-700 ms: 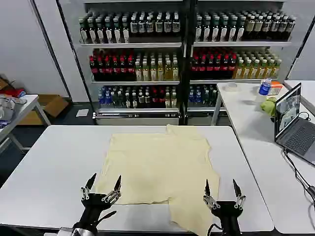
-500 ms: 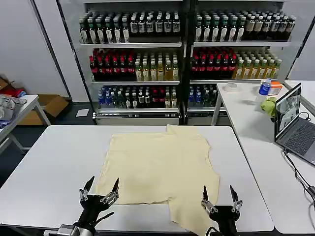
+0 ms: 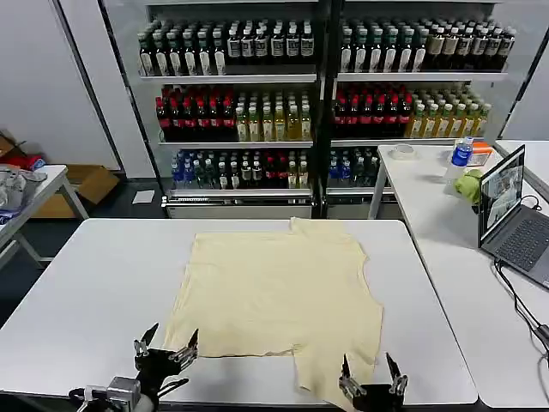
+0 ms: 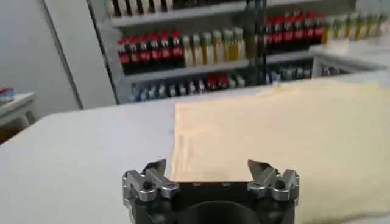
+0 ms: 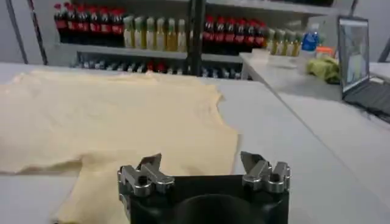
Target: Fold and organize the clothes.
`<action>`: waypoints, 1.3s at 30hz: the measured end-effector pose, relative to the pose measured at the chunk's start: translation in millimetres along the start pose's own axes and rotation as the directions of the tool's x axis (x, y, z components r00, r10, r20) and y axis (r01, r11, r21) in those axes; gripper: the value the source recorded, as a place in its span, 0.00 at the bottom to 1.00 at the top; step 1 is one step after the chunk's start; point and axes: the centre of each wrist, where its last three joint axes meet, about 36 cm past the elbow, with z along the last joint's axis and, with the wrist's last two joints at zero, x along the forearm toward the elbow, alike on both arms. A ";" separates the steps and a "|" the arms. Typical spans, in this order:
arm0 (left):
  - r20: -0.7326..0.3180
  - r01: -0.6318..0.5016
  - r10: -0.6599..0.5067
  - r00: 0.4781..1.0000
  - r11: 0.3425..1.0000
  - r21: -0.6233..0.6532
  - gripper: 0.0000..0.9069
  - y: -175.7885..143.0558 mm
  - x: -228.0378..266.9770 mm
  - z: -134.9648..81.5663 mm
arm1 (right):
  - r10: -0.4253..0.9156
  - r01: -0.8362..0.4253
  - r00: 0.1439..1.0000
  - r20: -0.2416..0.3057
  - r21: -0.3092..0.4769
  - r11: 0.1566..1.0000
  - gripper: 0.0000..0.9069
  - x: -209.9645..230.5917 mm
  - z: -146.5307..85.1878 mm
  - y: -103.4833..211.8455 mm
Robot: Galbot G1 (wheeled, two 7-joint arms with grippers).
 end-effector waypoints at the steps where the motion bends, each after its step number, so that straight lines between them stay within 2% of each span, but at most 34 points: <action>1: -0.013 0.003 -0.003 1.000 1.000 -0.005 1.00 0.9 -1.5 0.6 | 0.000 0.000 1.000 -0.007 0.001 1.000 1.00 0.5 1.4 1.1; 12: -0.095 0.021 -0.026 0.995 0.999 -0.044 1.00 9.7 -16.1 6.1 | -0.002 0.003 0.998 -0.064 0.003 1.000 1.00 0.3 11.6 11.2; 13: -0.100 0.022 -0.026 0.995 0.999 -0.046 0.98 10.3 -17.0 6.6 | -0.002 0.002 0.998 -0.069 0.002 1.000 1.00 -0.2 12.3 11.7; 14: -0.105 0.022 -0.027 0.994 0.999 -0.047 0.92 10.8 -17.9 7.2 | -0.002 0.002 0.997 -0.072 0.002 1.000 1.00 -0.2 12.8 12.1; 15: -0.110 0.022 -0.027 0.994 0.999 -0.047 0.57 10.9 -18.5 7.9 | -0.002 0.002 0.997 -0.074 0.001 1.000 1.00 -0.4 13.0 12.4; 17: -0.119 0.022 -0.028 0.992 0.999 -0.049 0.20 11.0 -19.9 9.5 | 0.000 0.000 0.997 -0.079 -0.002 1.000 0.97 -1.0 14.1 12.8; 18: -0.122 0.023 -0.029 0.992 0.999 -0.049 0.14 11.0 -20.5 9.9 | -0.001 0.001 0.997 -0.082 -0.003 1.000 0.80 -1.4 14.7 12.9; 19: -0.125 0.025 -0.031 0.992 0.999 -0.048 0.04 11.2 -21.3 10.3 | -0.001 0.000 0.996 -0.084 -0.005 1.000 0.18 -1.9 15.3 12.9; 20: -0.128 0.026 -0.032 0.991 0.999 -0.047 0.04 11.4 -21.9 10.7 | 0.000 -0.001 0.996 -0.086 -0.007 1.000 0.07 -2.4 15.7 12.9; 21: -0.130 0.027 -0.033 0.991 0.999 -0.047 0.03 11.7 -22.4 11.1 | 0.001 -0.002 0.996 -0.088 -0.011 1.000 0.00 -2.7 16.0 13.0; 39: -0.149 0.006 -0.011 0.989 1.000 -0.028 0.02 10.4 -20.5 13.0 | 0.000 -0.005 0.995 -0.095 -0.055 0.998 0.00 -3.2 10.8 9.6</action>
